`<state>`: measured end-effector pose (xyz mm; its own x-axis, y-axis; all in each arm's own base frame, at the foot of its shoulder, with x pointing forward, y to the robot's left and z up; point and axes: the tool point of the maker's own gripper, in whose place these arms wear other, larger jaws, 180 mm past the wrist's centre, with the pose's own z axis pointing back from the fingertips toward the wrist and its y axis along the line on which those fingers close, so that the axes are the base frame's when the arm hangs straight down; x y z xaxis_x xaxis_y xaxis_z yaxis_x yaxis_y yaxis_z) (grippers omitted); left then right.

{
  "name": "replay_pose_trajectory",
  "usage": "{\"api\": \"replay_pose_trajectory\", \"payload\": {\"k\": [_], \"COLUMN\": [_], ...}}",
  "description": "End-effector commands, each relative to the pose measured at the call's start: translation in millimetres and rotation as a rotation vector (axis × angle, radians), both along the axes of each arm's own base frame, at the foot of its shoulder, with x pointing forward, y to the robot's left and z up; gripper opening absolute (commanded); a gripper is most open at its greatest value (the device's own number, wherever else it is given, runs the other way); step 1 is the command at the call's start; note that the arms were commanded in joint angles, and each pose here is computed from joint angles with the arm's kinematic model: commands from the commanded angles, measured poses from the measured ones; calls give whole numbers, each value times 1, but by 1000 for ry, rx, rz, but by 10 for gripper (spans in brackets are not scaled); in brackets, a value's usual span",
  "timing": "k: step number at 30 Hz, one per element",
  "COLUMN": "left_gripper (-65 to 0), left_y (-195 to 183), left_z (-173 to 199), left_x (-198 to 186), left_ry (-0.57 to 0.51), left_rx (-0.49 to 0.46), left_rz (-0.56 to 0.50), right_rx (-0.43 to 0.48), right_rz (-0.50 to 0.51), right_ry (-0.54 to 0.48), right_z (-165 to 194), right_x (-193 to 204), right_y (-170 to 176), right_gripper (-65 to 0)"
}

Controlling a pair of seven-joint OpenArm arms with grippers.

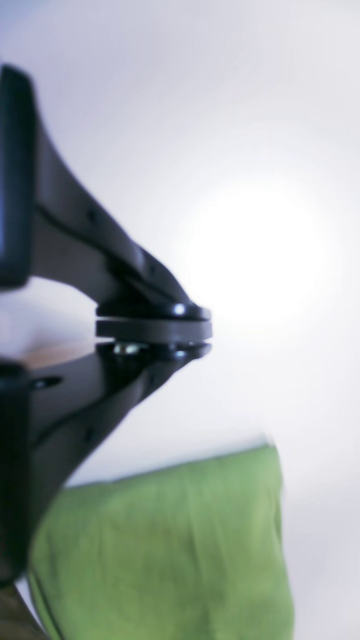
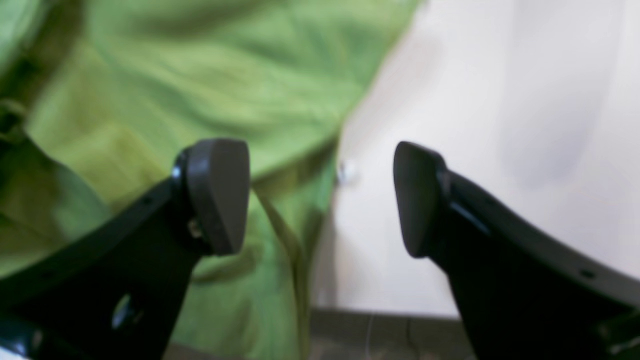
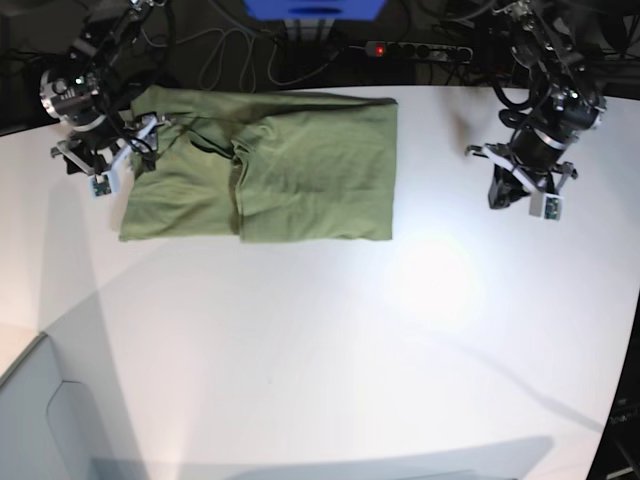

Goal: Fold the T-shirt properly
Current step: 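Withdraw both grippers away from the folded shirt, then grasp the shirt's outer edge with the right gripper and lift it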

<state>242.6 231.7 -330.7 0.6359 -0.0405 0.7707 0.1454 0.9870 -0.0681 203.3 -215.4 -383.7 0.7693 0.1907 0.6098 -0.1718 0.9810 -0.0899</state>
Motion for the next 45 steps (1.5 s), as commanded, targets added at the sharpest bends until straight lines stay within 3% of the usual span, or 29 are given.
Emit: {"api": "replay_pose_trajectory", "payload": {"k": [1, 9, 19, 22, 26, 31, 35, 41, 45], "left_gripper": [-650, -650, -650, -650, -650, -650, -650, -650, -650], "left_y": [1, 2, 0, -2, -2, -2, -2, -26, -51], "left_z": [11, 3, -3, -14, -26, -29, -29, -52, -64], "left_x": [6, 1, -4, -4, -8, -9, -9, -7, -7], "left_ry": [-46, -23, -5, 14, 46, 52, 52, 101, 132], "left_rx": [-6, -15, -25, -59, -82, -92, -92, -167, -217], "left_rz": [-4, 1, 1, 21, 32, 36, 36, 13, -21], "right_rx": [19, 108, 146, 156, 166, 168, 168, 165, 160], "right_rz": [8, -79, -82, -77, -40, -33, -34, -31, -24], "right_ry": [-29, 46, 99, 110, 118, 122, 131, 108, 13], "right_z": [4, -31, -48, -51, -53, -54, -55, -50, -26], "right_x": [7, 5, -11, -14, -13, -14, -18, -12, 9], "right_y": [3, -7, 3, 8, 20, 23, 23, 22, 21], "right_gripper": [-211, -211, -225, -285, -417, -523, -647, -647, -647]}}
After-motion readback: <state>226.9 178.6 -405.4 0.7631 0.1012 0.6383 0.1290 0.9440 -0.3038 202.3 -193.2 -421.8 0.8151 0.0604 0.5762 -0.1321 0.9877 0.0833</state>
